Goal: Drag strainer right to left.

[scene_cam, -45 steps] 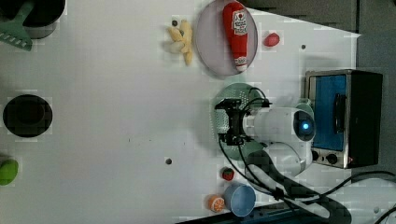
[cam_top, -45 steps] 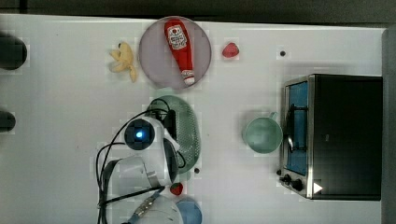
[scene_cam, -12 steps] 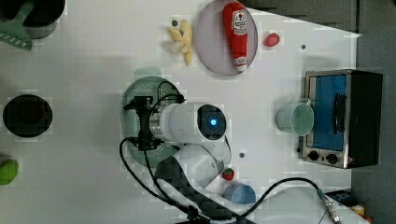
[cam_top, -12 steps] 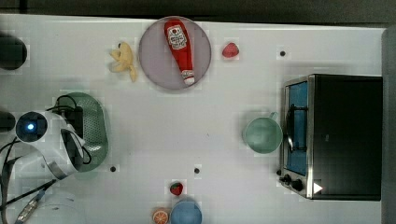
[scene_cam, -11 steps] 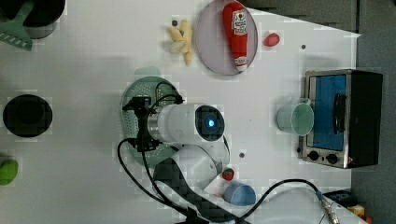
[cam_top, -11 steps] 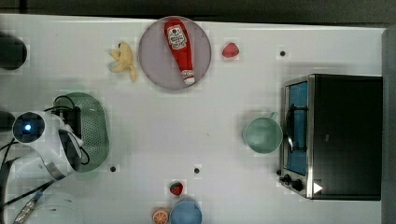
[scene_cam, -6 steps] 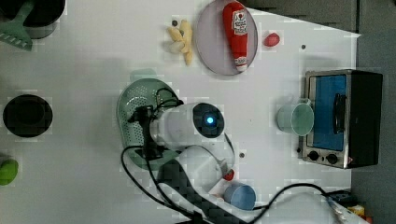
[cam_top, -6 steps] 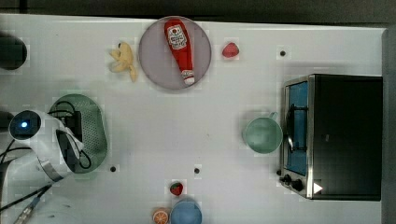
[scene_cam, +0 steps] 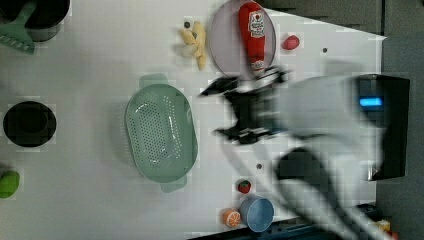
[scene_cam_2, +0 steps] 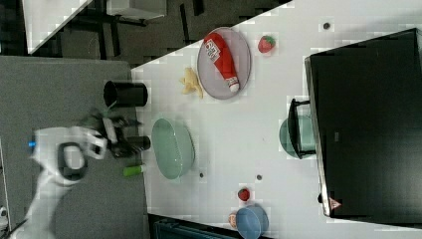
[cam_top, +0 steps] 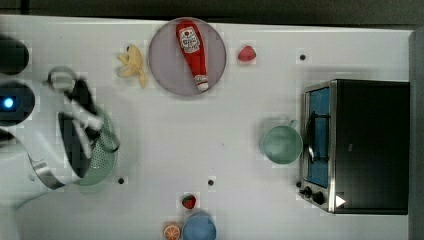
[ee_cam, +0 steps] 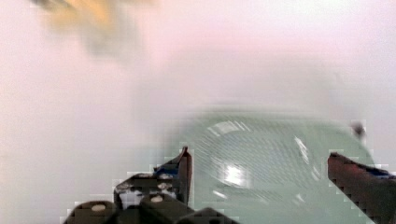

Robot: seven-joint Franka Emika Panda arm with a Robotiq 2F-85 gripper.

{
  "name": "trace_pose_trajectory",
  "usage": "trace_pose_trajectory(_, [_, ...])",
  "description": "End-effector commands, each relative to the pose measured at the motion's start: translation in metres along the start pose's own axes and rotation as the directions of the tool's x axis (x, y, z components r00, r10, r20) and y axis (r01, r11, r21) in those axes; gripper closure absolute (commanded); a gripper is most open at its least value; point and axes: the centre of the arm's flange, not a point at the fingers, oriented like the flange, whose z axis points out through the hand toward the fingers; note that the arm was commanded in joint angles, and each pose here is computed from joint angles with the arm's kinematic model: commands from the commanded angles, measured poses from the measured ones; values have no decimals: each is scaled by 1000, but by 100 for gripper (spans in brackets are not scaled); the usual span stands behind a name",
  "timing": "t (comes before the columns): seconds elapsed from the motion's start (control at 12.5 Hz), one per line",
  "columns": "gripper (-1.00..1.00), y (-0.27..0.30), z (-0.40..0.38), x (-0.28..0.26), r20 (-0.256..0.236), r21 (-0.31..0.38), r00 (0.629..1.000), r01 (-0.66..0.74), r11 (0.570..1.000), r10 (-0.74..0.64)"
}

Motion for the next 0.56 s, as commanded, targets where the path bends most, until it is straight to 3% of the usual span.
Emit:
trace_pose_trajectory(0.08, [-100, 3, -122, 147, -59, 129, 992, 122, 984, -115])
trace_pose_trajectory(0.32, [-100, 48, -188, 253, -161, 62, 941, 311, 948, -298])
trace_pose_trajectory(0.4, [-100, 66, -202, 281, -169, 36, 922, 359, 933, -348])
trace_pose_trajectory(0.56, [-100, 100, -221, 320, -130, 11, 904, 412, 911, -407])
